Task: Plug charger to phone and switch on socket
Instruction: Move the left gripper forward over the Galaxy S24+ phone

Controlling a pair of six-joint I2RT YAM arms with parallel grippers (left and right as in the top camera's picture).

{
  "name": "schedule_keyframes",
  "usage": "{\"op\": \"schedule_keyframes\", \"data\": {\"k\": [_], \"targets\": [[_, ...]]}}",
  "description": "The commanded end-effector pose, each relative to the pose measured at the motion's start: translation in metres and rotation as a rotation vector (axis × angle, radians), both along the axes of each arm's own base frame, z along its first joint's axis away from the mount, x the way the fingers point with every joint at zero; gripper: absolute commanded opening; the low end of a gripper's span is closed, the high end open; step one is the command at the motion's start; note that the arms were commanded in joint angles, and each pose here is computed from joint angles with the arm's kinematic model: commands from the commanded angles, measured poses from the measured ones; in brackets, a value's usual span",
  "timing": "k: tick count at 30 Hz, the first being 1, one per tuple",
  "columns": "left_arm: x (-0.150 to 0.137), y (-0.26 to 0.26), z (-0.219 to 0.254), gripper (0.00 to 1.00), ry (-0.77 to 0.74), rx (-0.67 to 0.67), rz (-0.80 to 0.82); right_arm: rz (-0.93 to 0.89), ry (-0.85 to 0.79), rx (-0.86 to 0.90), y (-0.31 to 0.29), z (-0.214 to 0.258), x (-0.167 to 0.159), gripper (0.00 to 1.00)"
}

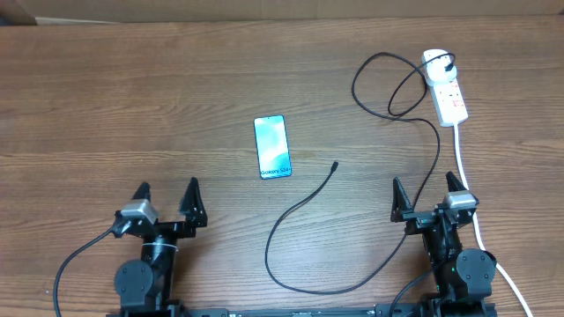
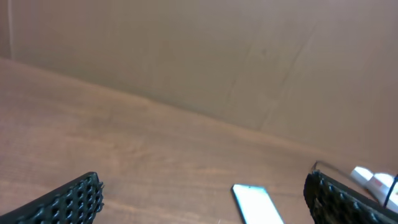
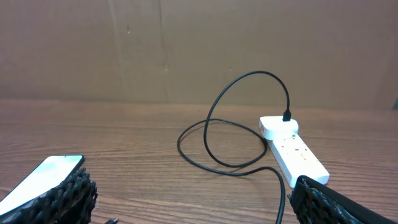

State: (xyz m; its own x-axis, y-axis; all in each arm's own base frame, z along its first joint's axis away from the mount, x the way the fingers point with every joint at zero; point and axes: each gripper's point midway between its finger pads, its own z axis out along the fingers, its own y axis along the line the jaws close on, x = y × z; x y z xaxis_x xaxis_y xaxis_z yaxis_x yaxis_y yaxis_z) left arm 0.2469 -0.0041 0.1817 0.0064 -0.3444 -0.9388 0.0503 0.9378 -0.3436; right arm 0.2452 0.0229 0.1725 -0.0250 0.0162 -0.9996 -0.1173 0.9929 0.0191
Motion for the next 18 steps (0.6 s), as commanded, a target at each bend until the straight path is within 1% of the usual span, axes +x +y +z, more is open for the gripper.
{"op": "schedule_keyframes", "data": {"k": [1,7,11,15,18], "targets": [[-0.004,-0.002,0.025,1.00,-0.069,0.015,-0.012,-0.003,-0.002,-0.001,0.000,-0.002,0.000,1.00],[-0.014,-0.002,0.065,0.99,-0.143,0.086,-0.005,-0.002,-0.002,-0.001,0.000,-0.002,0.000,1.00],[-0.026,-0.001,0.092,1.00,-0.150,0.149,0.012,-0.003,-0.002,-0.001,0.000,-0.002,0.000,1.00],[-0.044,0.010,0.119,1.00,-0.132,0.156,0.086,-0.003,-0.002,-0.001,0.000,-0.002,0.000,1.00],[-0.063,0.004,0.149,1.00,-0.173,0.159,0.059,-0.003,-0.002,-0.001,0.000,-0.002,0.000,1.00]]}}
